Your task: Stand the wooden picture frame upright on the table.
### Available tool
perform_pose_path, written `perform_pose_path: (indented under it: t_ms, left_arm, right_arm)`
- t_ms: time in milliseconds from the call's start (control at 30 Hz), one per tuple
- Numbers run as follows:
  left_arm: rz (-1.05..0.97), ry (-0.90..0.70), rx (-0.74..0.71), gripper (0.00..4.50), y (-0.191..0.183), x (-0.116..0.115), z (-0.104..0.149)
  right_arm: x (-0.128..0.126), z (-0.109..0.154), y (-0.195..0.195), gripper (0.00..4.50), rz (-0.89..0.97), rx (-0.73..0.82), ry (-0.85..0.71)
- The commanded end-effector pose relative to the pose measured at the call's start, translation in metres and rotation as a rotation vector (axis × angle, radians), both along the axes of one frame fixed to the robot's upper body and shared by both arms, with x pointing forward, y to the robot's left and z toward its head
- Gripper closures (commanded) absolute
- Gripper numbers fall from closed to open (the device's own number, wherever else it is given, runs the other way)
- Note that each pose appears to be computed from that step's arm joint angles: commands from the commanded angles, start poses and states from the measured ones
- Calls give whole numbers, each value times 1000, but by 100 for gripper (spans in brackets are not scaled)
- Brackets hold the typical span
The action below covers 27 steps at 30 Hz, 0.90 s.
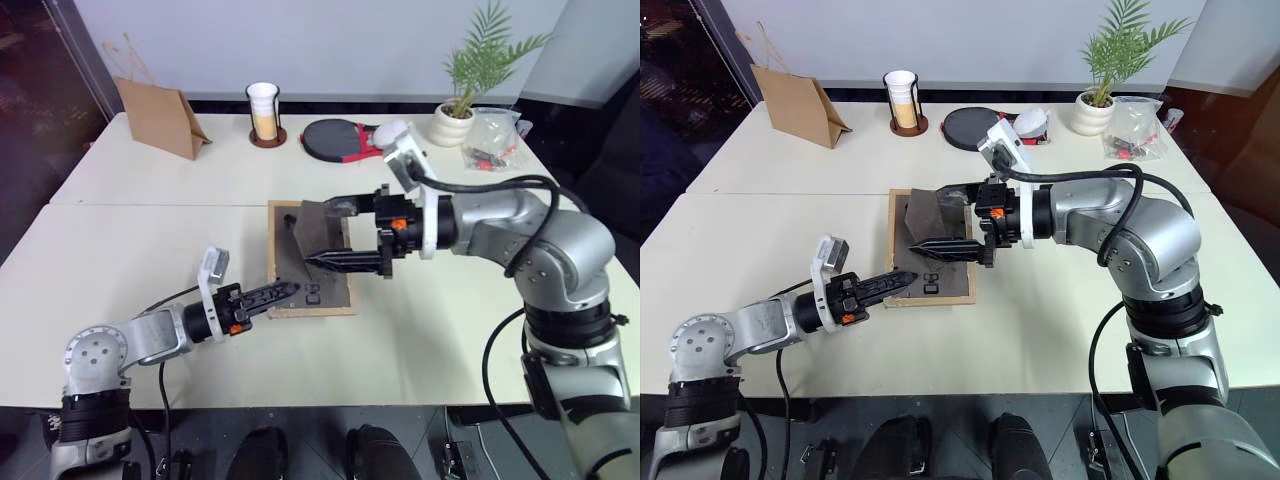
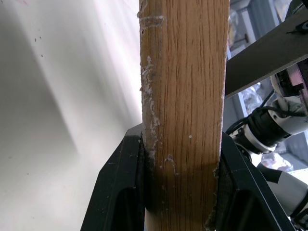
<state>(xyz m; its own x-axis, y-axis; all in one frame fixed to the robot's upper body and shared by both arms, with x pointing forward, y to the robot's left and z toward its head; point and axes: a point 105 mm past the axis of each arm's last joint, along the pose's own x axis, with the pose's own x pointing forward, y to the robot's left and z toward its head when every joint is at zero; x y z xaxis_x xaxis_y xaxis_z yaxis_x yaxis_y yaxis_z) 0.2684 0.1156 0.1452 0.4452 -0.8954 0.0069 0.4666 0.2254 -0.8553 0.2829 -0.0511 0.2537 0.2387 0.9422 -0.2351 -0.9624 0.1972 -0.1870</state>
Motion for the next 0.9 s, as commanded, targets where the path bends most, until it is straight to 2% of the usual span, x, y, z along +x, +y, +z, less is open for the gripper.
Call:
perform_pose_path:
  t_ms: [33, 200, 333, 467, 533, 667, 833, 900]
  left_arm:
    - [-29, -64, -41, 346, -5, -8, 19]
    - [-35, -53, -43, 346, -6, -13, 18]
    - [-43, -40, -63, 346, -6, -14, 19]
    - [-43, -28, -74, 346, -5, -13, 19]
    - [-47, -23, -77, 346, -6, -13, 18]
    - [-48, -19, -87, 346, -6, -11, 19]
    - [-50, -16, -87, 346, -5, -13, 19]
    - [-51, -15, -86, 346, -4, -15, 18]
  right_arm:
    - [17, 9, -14, 5, -113, -69, -224]
    - [42, 11, -55, 5, -233, -280, -555]
    - [51, -8, -66, 5, -126, -526, -1048]
    - [47, -19, -52, 5, -12, -493, -1316]
    - [41, -23, -36, 5, 26, -420, -1433]
    - [38, -27, -13, 5, 52, -326, -1554]
    - [44, -35, 4, 5, 72, -282, -1590]
    - [48, -38, 7, 55, 78, -282, -1594]
